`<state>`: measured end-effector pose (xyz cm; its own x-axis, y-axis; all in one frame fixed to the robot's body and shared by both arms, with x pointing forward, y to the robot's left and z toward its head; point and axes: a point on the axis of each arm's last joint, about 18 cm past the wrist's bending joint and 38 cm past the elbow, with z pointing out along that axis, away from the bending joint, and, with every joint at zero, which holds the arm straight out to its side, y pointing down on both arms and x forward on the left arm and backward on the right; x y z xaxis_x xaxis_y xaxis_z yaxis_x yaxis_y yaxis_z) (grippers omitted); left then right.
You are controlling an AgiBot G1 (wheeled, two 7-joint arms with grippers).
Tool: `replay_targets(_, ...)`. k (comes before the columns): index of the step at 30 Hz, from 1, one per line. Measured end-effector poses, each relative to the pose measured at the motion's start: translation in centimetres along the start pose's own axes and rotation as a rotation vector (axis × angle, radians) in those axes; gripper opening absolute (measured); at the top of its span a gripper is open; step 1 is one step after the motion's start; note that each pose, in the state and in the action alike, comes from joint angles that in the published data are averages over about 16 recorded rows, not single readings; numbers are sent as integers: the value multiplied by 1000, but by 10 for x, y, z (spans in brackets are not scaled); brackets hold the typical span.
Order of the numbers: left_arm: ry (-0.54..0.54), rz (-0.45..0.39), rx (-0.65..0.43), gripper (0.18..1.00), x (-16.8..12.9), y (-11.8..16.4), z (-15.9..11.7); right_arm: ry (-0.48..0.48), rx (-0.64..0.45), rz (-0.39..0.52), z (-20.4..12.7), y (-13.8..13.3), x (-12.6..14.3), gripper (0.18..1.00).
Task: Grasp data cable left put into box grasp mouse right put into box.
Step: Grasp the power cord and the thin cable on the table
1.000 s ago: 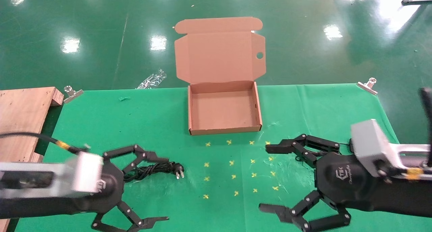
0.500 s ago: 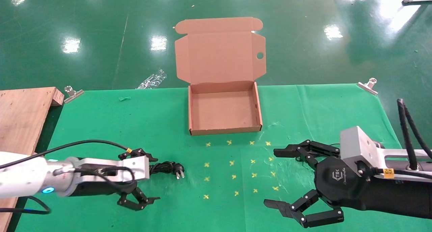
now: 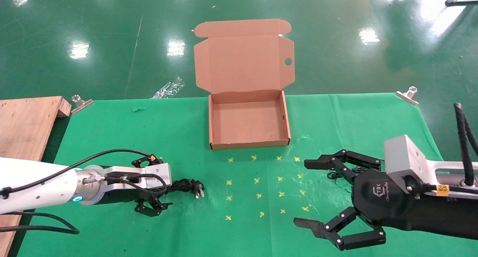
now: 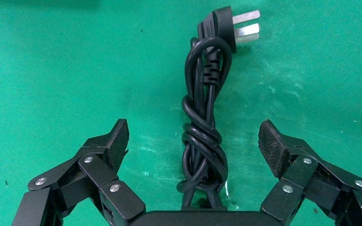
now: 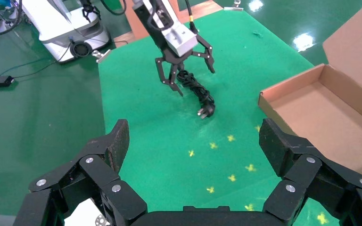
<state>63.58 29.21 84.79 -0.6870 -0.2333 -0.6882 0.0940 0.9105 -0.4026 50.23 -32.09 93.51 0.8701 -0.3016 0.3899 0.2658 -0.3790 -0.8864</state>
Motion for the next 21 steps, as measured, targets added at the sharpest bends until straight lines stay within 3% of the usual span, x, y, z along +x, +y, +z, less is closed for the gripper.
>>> replay_targets(10,-9,-25,-24,1001,1,-1,11,0,-36,5,1,10,-2,1001)
replay_targets(21,-8,-32,-29,1001,0,-1,14,97,-301,-4,2,63,21,1001)
